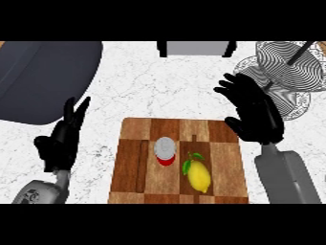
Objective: Pick the can from the cutting board and place it in the tiered basket
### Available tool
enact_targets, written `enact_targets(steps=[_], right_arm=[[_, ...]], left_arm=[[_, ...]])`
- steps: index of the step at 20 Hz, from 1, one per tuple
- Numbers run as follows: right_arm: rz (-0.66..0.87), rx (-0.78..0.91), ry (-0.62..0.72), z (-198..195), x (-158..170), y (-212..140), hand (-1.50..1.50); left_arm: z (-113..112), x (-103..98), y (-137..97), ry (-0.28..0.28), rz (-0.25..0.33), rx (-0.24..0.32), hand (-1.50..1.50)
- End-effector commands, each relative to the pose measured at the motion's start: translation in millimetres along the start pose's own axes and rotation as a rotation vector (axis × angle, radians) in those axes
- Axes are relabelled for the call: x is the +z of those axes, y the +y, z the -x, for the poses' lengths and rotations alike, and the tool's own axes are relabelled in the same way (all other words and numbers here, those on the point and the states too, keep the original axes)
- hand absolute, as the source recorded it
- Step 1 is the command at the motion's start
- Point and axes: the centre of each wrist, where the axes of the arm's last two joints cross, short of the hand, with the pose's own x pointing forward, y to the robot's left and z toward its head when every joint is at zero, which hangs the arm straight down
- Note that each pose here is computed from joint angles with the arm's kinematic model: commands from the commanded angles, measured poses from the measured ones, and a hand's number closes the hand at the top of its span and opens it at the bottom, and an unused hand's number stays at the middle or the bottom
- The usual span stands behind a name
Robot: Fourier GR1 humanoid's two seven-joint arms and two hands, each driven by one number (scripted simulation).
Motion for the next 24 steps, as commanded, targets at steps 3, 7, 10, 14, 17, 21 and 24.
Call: enact_targets(steps=[3, 7, 10, 14, 17, 21, 24], right_arm=[[-0.251, -0.002, -0.013, -34, 22, -34, -1.5], [-0.349, 0.347, 0.075, -92, 26, -29, -1.5], [-0.453, 0.681, 0.156, -138, 8, -4, -1.5], [-0.577, 1.046, 0.168, -178, -2, 44, -1.5], [-0.606, 1.238, 0.196, -178, -4, 81, -1.5], [-0.629, 1.381, 0.25, -172, -1, 131, -1.5], [-0.631, 1.414, 0.297, -162, 7, 165, -1.5]], left_arm=[[-17, -8, -17, -0.092, 0.019, -0.048, 0.0], [-16, -8, -14, -0.06, 0.006, -0.049, 0.0], [-16, -7, -15, -0.054, 0.017, -0.026, 0.0], [-16, -5, -18, -0.058, 0.008, -0.037, 0.0], [-15, -4, -17, -0.054, 0.029, -0.044, 0.0], [-18, -2, -18, -0.071, 0.029, -0.041, 0.0], [-8, -14, -17, -0.061, 0.022, -0.031, 0.0]])
